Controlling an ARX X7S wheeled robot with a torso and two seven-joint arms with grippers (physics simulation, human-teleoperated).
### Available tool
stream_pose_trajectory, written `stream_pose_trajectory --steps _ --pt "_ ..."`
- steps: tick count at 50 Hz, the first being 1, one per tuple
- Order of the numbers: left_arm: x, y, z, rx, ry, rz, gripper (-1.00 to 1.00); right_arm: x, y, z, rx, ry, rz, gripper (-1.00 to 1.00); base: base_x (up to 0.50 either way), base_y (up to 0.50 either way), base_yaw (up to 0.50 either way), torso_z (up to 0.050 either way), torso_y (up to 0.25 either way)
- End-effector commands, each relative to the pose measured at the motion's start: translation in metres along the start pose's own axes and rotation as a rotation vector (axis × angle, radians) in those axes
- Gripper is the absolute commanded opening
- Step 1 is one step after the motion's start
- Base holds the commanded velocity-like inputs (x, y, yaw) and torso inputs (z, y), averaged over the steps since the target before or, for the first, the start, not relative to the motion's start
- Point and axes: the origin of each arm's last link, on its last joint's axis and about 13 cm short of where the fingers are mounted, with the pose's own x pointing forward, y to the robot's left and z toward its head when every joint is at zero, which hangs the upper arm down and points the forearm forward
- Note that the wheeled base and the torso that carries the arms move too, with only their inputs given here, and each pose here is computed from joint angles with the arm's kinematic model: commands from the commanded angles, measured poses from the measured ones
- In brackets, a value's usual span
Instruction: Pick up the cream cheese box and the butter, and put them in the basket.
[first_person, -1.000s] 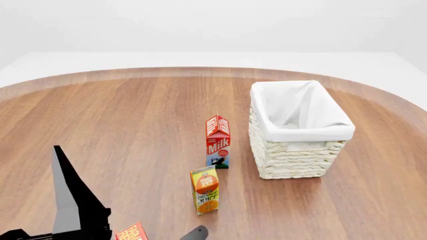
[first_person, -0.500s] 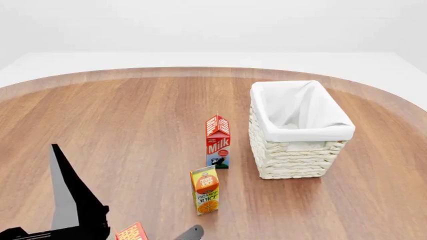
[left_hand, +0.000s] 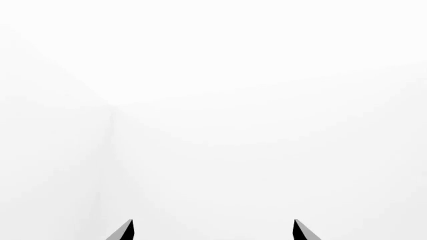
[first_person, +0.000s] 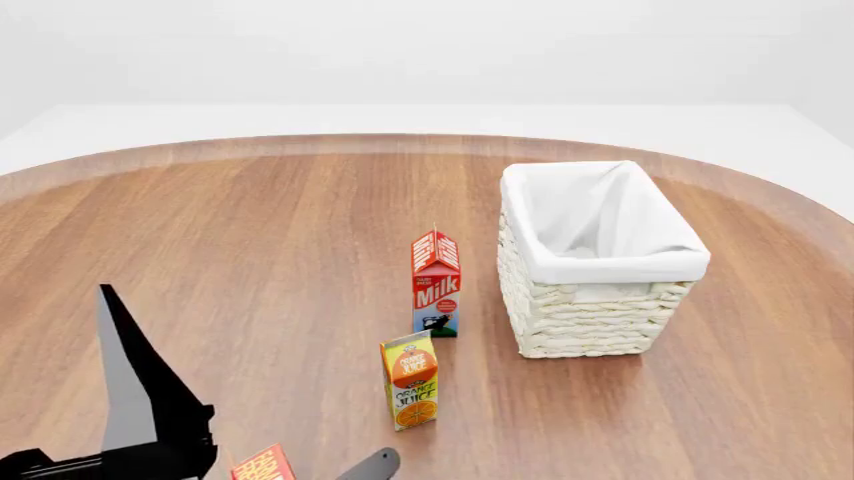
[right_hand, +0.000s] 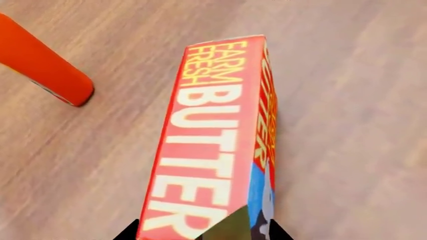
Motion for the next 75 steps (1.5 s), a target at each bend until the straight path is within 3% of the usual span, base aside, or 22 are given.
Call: stream_pose_trajectory --steps 1,14,24,35,75 --pt "0.002 0.002 0.001 0.007 -0.036 0.010 1.00 0.004 0.002 0.001 -0.037 -0.006 0.029 -1.00 0.00 0.00 0.00 0.000 0.000" --pt "0.002 0.002 0.002 0.003 -0.034 0.011 1.00 0.002 0.003 0.002 -0.058 -0.017 0.024 -1.00 0.00 0.00 0.00 0.000 0.000" --pt "0.002 0.002 0.004 0.012 -0.042 0.019 1.00 -0.015 -0.006 0.039 -0.093 -0.193 -0.055 -1.00 0.00 0.00 0.00 0.000 0.000" --pt "0.002 0.002 0.004 0.013 -0.043 0.020 1.00 -0.021 -0.005 0.052 -0.114 -0.256 -0.083 -1.00 0.00 0.00 0.00 0.000 0.000" --pt "0.001 0.003 0.007 0.009 -0.051 0.021 1.00 -0.088 0.020 0.106 -0.254 -0.622 -0.158 -1.00 0.00 0.00 0.00 0.001 0.001"
